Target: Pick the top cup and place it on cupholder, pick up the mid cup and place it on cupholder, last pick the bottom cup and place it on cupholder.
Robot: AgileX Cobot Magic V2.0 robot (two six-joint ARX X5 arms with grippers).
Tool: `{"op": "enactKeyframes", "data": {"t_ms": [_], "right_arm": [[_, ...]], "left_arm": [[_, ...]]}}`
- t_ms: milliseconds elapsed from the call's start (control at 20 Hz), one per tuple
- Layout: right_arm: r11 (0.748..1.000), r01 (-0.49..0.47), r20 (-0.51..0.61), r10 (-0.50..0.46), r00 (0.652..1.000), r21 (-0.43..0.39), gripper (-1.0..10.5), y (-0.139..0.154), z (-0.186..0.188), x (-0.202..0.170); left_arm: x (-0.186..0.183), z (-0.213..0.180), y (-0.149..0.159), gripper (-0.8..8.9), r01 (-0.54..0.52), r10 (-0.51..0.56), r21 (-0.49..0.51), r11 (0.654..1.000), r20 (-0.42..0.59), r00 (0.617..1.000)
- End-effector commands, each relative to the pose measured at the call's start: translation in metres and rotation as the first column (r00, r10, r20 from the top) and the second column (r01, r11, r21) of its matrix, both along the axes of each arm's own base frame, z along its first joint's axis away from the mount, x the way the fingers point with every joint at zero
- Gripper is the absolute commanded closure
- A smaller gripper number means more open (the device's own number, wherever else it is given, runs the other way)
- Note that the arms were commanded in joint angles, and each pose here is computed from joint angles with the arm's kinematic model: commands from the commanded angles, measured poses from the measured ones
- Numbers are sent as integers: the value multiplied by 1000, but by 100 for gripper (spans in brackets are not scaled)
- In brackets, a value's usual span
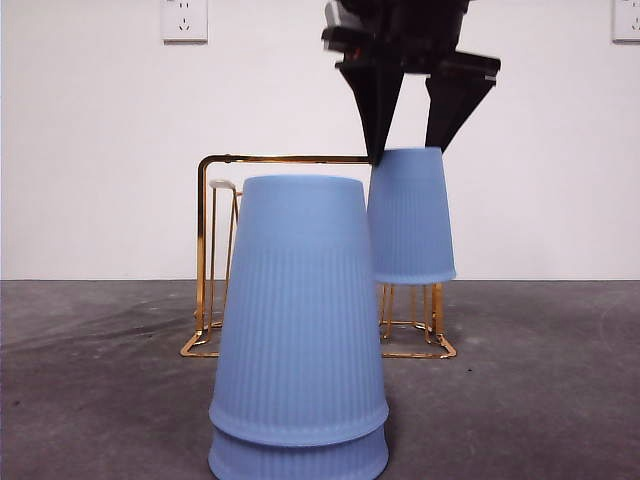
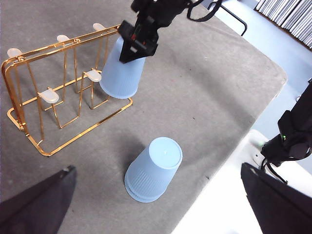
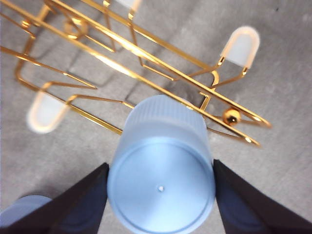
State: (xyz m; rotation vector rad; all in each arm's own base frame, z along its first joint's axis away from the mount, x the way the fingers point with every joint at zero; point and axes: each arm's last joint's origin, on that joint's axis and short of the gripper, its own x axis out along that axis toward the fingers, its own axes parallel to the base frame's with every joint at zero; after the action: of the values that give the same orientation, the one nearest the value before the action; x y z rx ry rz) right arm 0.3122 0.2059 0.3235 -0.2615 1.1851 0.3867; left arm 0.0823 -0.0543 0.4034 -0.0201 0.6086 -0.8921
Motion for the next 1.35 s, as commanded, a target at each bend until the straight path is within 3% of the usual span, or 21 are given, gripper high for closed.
{"op": "enactKeyframes", "data": {"t_ms": [50, 300, 700, 800, 1100, 1350], "right_arm": [[1000, 14, -6, -14, 1000, 1, 740, 7, -8, 9], [1000, 24, -11, -24, 1000, 2, 723, 7, -11, 11], [999, 40, -22, -40, 999, -3, 395, 1, -9, 12], [999, 39, -18, -39, 999, -1, 391, -5, 3, 3], [999, 17, 74, -20, 997, 47, 391, -43, 73, -57], [986, -7, 252, -36, 967, 167, 391, -90, 127, -130]], "left_arm": [[-1, 6, 0, 252, 16, -16, -8, 1000, 34, 999], [-1, 6, 0, 252, 16, -16, -8, 1000, 34, 999], [8, 4, -5, 251, 20, -20, 10, 1000, 11, 1000], [15, 1, -8, 251, 22, -22, 23, 1000, -11, 1000], [45, -14, -35, 249, 61, -48, 112, 992, -116, 992], [65, -24, -70, 246, 107, -72, 234, 966, -153, 986]]}}
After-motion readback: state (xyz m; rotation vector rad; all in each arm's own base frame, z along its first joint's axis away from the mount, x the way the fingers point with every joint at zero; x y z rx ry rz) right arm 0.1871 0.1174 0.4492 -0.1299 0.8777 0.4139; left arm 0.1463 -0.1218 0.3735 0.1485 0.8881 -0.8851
